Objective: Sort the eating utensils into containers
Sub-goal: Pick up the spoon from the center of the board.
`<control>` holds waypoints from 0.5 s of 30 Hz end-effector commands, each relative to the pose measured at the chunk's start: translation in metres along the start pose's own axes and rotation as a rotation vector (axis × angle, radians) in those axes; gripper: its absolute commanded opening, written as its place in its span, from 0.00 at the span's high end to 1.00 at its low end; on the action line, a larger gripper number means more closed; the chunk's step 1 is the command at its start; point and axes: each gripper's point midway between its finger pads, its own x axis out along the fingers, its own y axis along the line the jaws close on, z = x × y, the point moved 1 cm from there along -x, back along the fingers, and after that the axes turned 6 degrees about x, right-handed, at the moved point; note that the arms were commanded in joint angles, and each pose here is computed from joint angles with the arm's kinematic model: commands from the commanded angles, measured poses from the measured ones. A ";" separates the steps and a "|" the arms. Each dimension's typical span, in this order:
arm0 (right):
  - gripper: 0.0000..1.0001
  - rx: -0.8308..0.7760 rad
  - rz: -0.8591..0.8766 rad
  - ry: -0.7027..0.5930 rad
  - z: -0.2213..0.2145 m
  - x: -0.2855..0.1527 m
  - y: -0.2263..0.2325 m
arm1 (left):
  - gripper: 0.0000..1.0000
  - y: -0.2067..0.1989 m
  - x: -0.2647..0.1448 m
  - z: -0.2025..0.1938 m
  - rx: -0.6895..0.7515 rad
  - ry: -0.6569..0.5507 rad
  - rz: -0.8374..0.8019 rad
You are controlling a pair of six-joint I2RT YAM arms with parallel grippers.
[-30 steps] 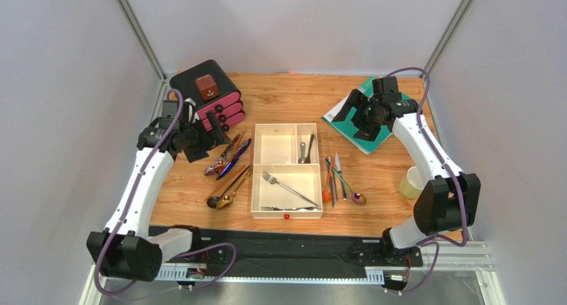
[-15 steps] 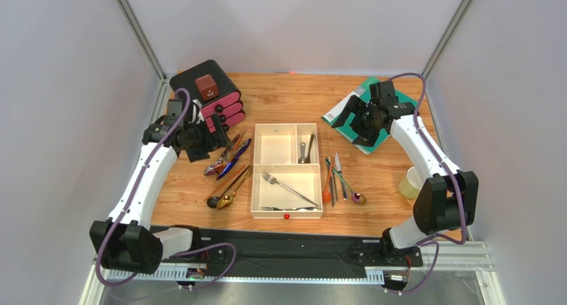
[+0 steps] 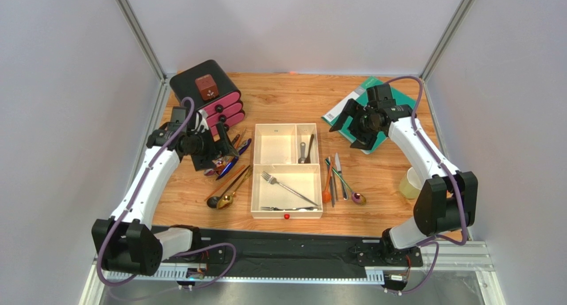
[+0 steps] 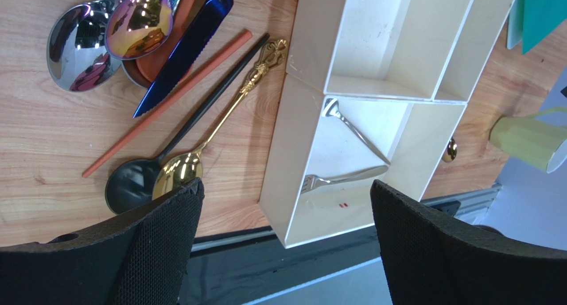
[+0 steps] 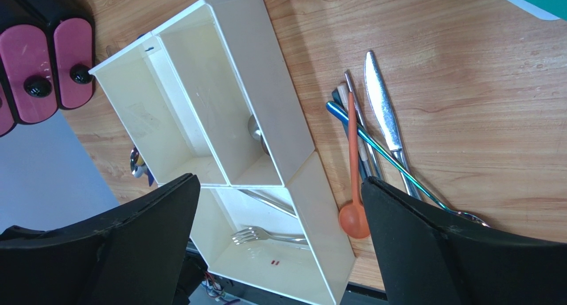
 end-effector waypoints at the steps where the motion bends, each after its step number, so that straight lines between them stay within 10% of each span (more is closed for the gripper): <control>1: 0.00 -0.027 0.054 -0.023 0.003 -0.012 0.018 | 0.01 -0.004 -0.012 0.002 0.024 -0.053 -0.015; 9: 0.00 -0.045 0.014 -0.045 0.002 -0.023 0.010 | 0.37 0.008 -0.003 -0.002 0.133 0.042 0.027; 15: 0.00 -0.040 -0.024 -0.019 -0.011 -0.020 -0.009 | 0.26 0.035 0.023 -0.016 0.181 0.194 0.111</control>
